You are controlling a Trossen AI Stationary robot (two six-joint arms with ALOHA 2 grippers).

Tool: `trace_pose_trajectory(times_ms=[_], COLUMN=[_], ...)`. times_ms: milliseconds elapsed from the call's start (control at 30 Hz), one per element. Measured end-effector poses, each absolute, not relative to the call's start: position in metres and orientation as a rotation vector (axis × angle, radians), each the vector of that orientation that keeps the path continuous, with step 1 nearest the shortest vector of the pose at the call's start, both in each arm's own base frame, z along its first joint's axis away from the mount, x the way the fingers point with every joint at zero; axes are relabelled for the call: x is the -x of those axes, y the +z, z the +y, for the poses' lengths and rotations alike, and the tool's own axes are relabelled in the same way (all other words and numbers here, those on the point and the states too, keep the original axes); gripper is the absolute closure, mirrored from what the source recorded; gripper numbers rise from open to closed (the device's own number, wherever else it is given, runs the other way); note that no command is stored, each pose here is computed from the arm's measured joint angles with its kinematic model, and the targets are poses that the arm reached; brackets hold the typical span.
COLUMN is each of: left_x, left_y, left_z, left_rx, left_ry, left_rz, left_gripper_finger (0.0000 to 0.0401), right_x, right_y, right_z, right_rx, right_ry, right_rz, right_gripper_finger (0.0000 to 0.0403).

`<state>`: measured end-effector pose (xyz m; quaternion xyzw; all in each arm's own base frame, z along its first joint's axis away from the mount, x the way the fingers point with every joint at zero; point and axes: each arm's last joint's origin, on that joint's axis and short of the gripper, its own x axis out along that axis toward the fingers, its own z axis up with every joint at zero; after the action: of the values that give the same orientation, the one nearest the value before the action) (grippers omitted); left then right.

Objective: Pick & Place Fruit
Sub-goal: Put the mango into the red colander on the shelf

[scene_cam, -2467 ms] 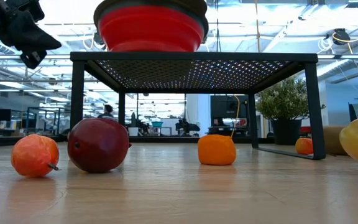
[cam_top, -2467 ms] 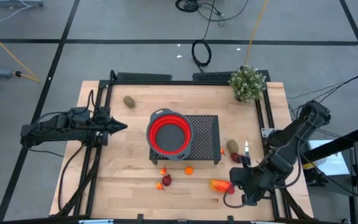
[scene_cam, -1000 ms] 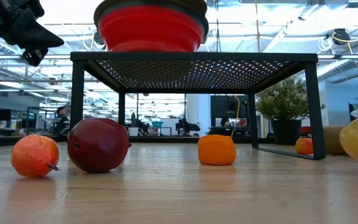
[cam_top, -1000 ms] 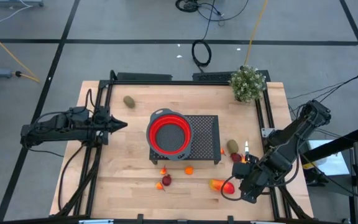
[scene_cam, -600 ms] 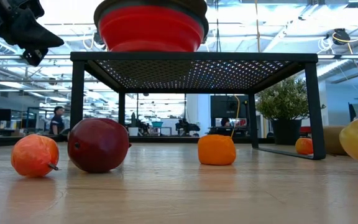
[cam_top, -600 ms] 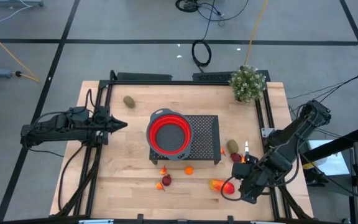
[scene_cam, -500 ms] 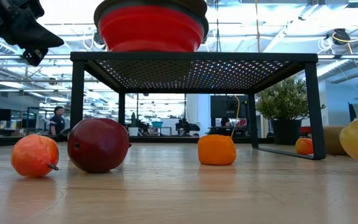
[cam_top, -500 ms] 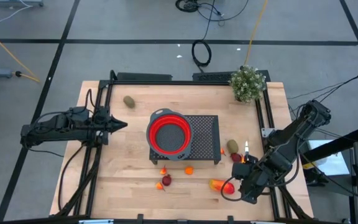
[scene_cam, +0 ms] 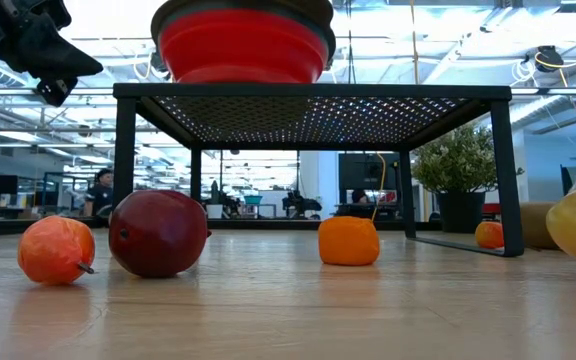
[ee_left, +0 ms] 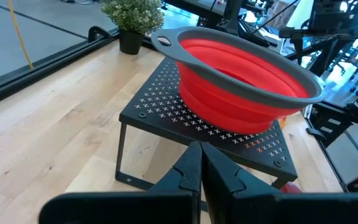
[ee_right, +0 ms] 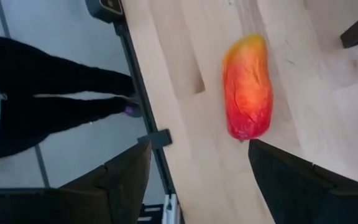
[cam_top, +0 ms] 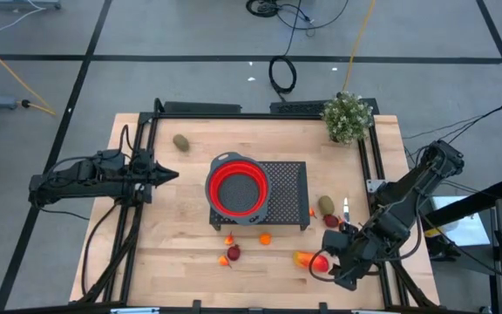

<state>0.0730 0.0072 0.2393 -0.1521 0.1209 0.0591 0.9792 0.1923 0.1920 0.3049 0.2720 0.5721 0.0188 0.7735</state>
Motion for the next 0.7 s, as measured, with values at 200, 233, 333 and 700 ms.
trace_pose_trajectory(times_ms=[200, 233, 333, 700], left_x=[-0.073, -0.073, -0.073, -0.073], left_y=[0.2393, 0.2394, 0.2394, 0.2394], left_z=[0.0072, 0.0072, 0.0072, 0.0073], left_rx=[0.307, 0.306, 0.307, 0.312], left_ry=[0.117, 0.117, 0.117, 0.12], left_rz=[0.244, 0.244, 0.243, 0.242], left_gripper_finger=[0.0394, 0.0393, 0.0394, 0.0393], right_x=[-0.1952, -0.1953, -0.1958, -0.2022], right_y=[0.3068, 0.3069, 0.3074, 0.3133], right_z=[0.1936, 0.1936, 0.1943, 0.2001], right_rx=[-0.627, -0.628, -0.634, -0.689], right_ry=[0.014, 0.015, 0.023, 0.095], right_rz=[1.178, 1.178, 1.174, 1.1], right_gripper_finger=[0.0138, 0.0138, 0.0138, 0.0138])
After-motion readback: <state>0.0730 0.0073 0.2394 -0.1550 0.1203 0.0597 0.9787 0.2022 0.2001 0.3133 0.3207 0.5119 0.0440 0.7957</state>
